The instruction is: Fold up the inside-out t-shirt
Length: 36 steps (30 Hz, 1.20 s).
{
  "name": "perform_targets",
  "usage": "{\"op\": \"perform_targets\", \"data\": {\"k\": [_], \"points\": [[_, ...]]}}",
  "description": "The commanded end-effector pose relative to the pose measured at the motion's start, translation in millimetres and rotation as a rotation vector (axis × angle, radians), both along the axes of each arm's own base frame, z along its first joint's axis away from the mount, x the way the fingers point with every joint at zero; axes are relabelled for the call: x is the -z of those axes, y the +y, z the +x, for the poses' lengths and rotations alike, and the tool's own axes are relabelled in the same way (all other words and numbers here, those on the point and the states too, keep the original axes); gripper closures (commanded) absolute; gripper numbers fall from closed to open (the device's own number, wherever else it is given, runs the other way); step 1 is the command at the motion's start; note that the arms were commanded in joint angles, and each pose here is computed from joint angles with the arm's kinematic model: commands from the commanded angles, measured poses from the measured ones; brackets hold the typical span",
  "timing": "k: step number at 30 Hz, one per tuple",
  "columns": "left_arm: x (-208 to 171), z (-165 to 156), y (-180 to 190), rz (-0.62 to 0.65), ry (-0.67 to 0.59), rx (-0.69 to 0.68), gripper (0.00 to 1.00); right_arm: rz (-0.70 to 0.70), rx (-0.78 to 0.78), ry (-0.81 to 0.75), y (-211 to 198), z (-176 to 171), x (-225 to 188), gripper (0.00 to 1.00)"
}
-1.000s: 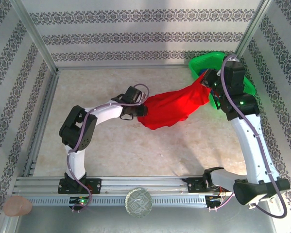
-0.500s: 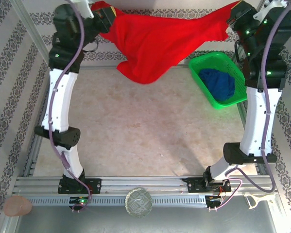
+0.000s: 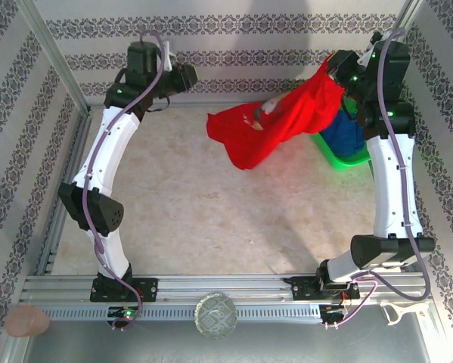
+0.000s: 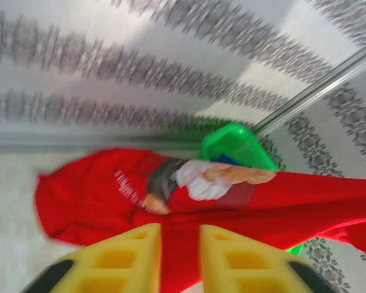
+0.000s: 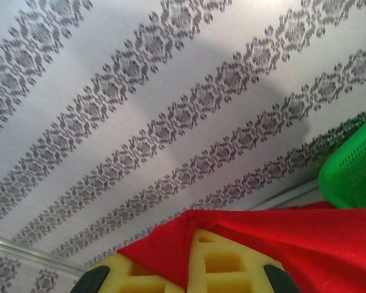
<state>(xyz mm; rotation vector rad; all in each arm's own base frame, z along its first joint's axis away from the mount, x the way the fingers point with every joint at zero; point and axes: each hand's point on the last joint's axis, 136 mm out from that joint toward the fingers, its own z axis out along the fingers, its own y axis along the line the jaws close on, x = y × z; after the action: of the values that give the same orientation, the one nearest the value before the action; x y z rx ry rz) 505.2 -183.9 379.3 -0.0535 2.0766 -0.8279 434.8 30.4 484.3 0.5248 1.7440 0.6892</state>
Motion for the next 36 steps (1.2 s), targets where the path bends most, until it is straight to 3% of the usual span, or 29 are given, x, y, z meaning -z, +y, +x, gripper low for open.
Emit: {"op": "perform_targets", "data": {"k": [1,3,7,11,16,23,31,36], "points": [[41.4,-17.8,-8.7,-0.039,0.087,0.031,0.57,-0.015,-0.051,-0.078,7.7,-23.5,-17.9,1.0],[85.6,-30.8,-17.5,-0.037,0.168,0.046,0.49,-0.027,-0.037,-0.046,4.6,-31.0,-1.1,1.0],[166.3,-61.2,-56.4,0.004,0.322,0.122,0.44,-0.047,-0.01,0.011,-1.9,-52.3,29.1,1.0],[209.3,-86.8,-115.6,0.065,0.407,0.234,0.39,-0.072,0.036,0.055,-13.5,-72.0,50.7,1.0],[236.9,-96.6,-174.0,0.142,0.435,0.28,0.34,-0.07,0.087,0.099,-26.6,-90.1,68.4,1.0],[254.7,-77.9,-221.6,0.262,0.394,0.282,0.33,-0.044,0.102,0.177,-28.6,-103.0,95.3,1.0],[292.1,-51.7,-223.1,0.541,0.41,0.141,0.31,-0.046,0.097,0.222,-27.4,-112.7,107.8,1.0],[309.7,-47.1,-219.5,0.594,0.434,0.1,0.3,-0.042,0.102,0.231,-28.1,-115.7,111.6,1.0]]}}
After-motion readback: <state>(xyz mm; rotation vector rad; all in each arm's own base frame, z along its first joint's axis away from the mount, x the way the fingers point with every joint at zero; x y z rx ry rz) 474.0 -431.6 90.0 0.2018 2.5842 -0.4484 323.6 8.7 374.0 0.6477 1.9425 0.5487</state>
